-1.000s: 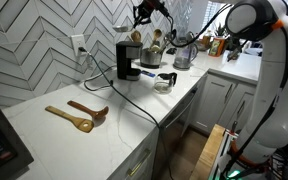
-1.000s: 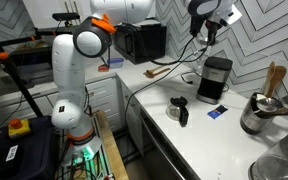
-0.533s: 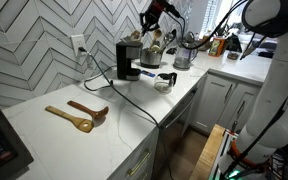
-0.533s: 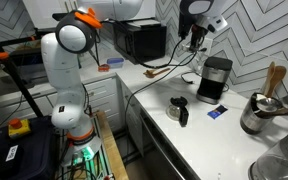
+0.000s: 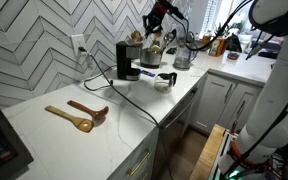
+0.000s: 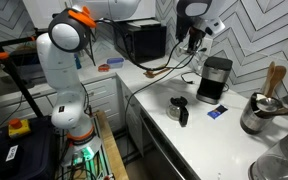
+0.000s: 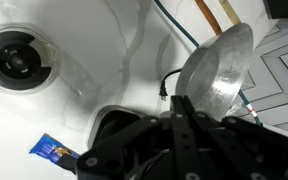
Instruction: Pick up the silver bowl from the top of the coffee maker and put it on the kitchen counter, open the black lid at the top of the coffee maker
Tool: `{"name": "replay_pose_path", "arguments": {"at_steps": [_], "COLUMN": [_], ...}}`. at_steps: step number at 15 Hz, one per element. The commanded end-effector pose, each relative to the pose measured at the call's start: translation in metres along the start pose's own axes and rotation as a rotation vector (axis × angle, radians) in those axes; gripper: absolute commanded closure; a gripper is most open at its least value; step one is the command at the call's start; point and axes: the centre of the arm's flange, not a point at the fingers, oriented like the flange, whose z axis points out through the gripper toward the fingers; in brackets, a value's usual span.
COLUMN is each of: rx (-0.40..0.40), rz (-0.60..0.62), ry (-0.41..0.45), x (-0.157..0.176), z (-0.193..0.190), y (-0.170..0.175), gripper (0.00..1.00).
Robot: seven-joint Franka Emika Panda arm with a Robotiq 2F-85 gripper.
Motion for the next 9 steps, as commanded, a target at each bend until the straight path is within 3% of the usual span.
{"name": "replay_pose_path", "arguments": {"at_steps": [1,9], "rx": [-0.017,-0.081], "rz": [0.032,0.055], "ry": [-0.031,-0.19], "x": [0.002,-0.014], "z": [0.022,0.119], "y": [0.021,0.079], "gripper": [1.0,1.0]}}
